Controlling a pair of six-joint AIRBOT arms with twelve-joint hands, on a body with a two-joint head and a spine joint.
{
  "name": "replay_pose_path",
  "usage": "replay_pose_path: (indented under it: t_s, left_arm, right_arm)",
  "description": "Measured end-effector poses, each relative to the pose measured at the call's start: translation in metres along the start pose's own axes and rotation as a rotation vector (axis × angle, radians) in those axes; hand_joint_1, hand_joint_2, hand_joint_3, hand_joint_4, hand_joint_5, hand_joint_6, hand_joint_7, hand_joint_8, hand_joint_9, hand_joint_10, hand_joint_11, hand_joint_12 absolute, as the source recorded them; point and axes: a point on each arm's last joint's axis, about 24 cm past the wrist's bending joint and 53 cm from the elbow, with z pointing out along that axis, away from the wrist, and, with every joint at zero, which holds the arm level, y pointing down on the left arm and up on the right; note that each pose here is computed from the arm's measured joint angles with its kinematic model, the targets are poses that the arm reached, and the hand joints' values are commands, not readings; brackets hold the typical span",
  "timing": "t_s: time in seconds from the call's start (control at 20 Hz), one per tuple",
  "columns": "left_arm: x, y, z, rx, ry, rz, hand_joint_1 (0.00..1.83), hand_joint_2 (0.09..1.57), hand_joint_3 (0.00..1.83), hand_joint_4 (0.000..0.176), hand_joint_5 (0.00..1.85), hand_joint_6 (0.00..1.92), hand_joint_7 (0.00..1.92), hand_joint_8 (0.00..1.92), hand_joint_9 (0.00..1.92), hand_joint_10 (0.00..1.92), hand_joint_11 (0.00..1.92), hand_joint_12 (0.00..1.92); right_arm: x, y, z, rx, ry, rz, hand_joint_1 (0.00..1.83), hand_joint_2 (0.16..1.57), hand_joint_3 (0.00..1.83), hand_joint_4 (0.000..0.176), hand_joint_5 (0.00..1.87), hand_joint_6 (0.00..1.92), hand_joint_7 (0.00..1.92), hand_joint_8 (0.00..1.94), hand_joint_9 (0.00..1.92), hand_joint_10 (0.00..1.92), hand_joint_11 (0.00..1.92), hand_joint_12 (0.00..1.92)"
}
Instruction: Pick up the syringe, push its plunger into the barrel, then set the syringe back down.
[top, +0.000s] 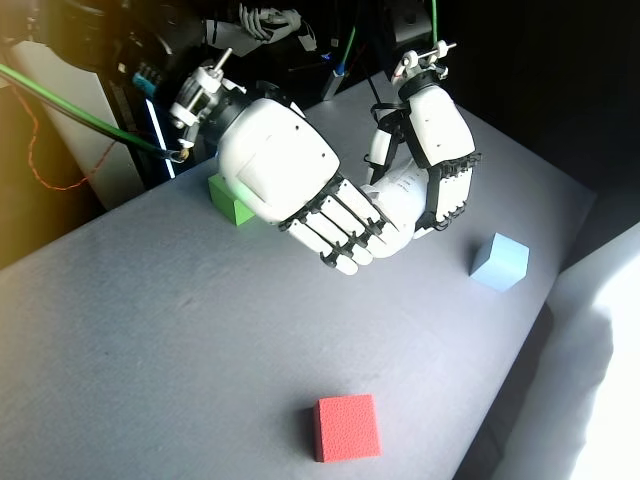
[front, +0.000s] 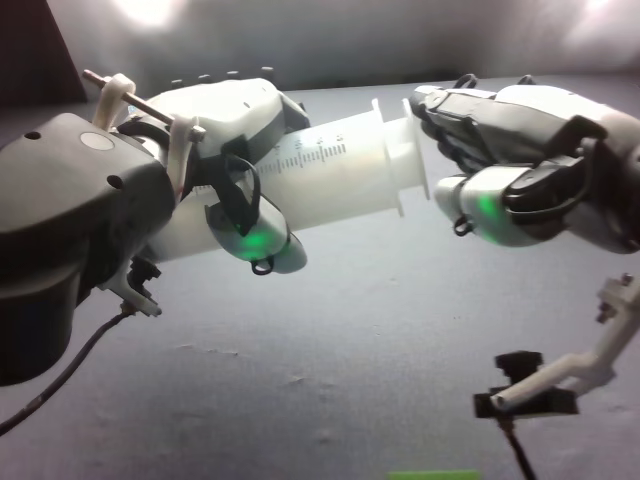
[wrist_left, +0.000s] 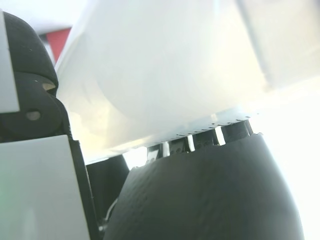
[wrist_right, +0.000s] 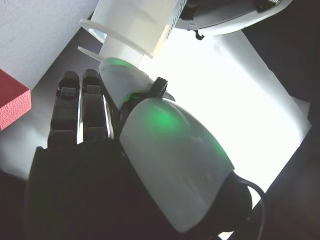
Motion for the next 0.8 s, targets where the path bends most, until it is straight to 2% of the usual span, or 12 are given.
replay_pose_path:
  t_s: [0.15,0.35,0.55,0.65,0.7,0.8]
  left_arm:
    - [0.013,-0.008,-0.003,0.029,0.039,0.014,1.37,1.12,0.00,0.000,0.94,0.93,0.96,0.99,0.88,1.30,0.65,1.18]
    - [0.020,-0.008,-0.004,0.040,0.057,0.038,1.37,1.13,0.00,0.000,0.93,0.93,0.96,1.02,0.86,1.33,0.64,1.20]
    - [0.035,-0.001,-0.007,0.060,0.091,0.051,1.37,1.13,0.00,0.000,0.95,0.89,0.95,1.02,0.87,1.33,0.65,1.19]
    - [0.044,0.005,-0.009,0.065,0.114,0.067,1.37,1.12,0.00,0.000,0.98,0.84,0.96,1.01,0.87,1.31,0.64,1.18]
    - [0.048,0.007,-0.010,0.073,0.121,0.074,1.37,1.13,0.00,0.000,0.95,0.91,0.93,1.05,0.85,1.34,0.60,1.21]
    - [0.054,0.012,-0.011,0.078,0.135,0.088,1.37,1.13,0.00,0.000,0.95,0.89,0.94,1.05,0.87,1.32,0.63,1.20]
  right_arm:
    - [-0.017,0.008,-0.006,-0.062,-0.042,-0.120,1.33,1.51,0.00,0.000,0.04,0.01,0.00,0.00,0.00,0.00,0.00,0.00]
    - [-0.050,0.009,-0.013,-0.092,-0.134,-0.222,1.31,1.54,0.01,0.000,0.03,0.00,0.00,0.00,0.00,0.00,0.00,0.00]
    - [-0.068,-0.012,-0.016,-0.038,-0.172,-0.300,1.23,1.55,0.01,0.000,0.01,0.00,0.00,0.00,0.00,0.00,0.00,0.00]
    - [-0.075,-0.022,-0.020,-0.001,-0.165,-0.407,1.19,1.54,0.00,0.000,0.00,0.00,0.00,0.00,0.00,0.00,0.00,0.00]
    - [-0.078,-0.025,-0.021,0.005,-0.165,-0.453,1.18,1.54,0.00,0.000,0.00,0.00,0.00,0.00,0.00,0.00,0.00,0.00]
    - [-0.077,-0.029,-0.022,0.008,-0.144,-0.512,1.18,1.54,0.00,0.000,0.00,0.00,0.00,0.00,0.00,0.00,0.01,0.00]
